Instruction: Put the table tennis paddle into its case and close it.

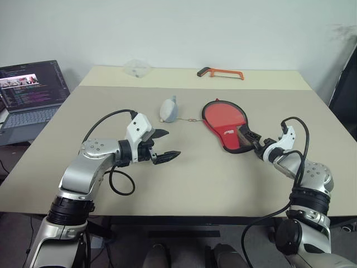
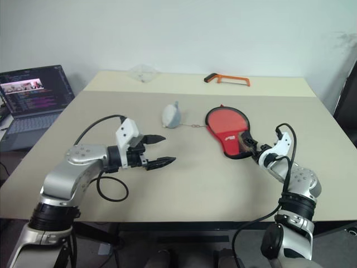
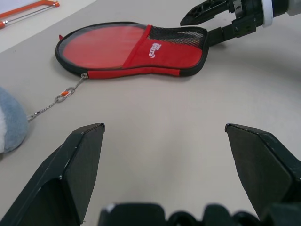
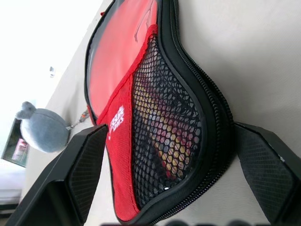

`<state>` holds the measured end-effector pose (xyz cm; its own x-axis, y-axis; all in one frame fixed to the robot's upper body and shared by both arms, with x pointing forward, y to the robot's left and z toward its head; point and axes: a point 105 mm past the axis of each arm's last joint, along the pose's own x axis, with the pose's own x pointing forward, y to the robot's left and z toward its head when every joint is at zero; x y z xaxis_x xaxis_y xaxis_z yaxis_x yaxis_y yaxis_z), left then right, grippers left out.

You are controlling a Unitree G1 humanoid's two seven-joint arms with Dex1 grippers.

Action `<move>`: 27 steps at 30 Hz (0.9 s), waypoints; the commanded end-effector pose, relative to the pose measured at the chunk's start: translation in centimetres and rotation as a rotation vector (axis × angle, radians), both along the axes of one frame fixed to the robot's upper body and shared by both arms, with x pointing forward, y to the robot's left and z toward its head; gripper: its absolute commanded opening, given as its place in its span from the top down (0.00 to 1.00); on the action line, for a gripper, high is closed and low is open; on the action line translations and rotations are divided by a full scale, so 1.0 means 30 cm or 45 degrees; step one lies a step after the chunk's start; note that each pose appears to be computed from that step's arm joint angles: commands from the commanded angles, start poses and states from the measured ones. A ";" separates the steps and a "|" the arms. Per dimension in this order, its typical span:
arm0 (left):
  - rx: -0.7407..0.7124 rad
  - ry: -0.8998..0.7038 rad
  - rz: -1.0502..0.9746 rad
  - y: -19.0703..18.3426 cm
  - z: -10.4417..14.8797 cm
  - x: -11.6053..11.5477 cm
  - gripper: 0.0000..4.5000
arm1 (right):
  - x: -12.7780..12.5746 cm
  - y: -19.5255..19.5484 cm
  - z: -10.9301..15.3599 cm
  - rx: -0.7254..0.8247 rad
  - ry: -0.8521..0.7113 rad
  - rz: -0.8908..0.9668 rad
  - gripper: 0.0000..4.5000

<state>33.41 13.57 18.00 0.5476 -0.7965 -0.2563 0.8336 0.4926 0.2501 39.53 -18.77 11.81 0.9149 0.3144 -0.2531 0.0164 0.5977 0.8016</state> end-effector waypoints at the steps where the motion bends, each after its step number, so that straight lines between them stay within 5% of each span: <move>1: 0.004 -0.074 -0.025 -0.013 0.040 0.005 0.01 | 0.016 0.051 0.052 0.098 -0.067 0.053 0.00; 7: 0.004 -0.084 -0.036 -0.023 0.042 0.009 0.01 | 0.027 0.072 0.029 0.099 -0.042 0.052 0.00; 10: 0.004 -0.087 -0.039 -0.024 0.043 0.009 0.00 | 0.032 0.067 0.013 0.079 -0.017 0.035 0.13; 21: 0.003 -0.092 -0.039 -0.028 0.039 0.016 0.00 | 0.027 0.063 -0.032 0.034 0.056 0.027 0.97; 27: 0.008 -0.088 -0.042 -0.028 0.035 0.018 0.00 | -0.046 0.154 -0.057 -0.043 0.125 0.223 1.00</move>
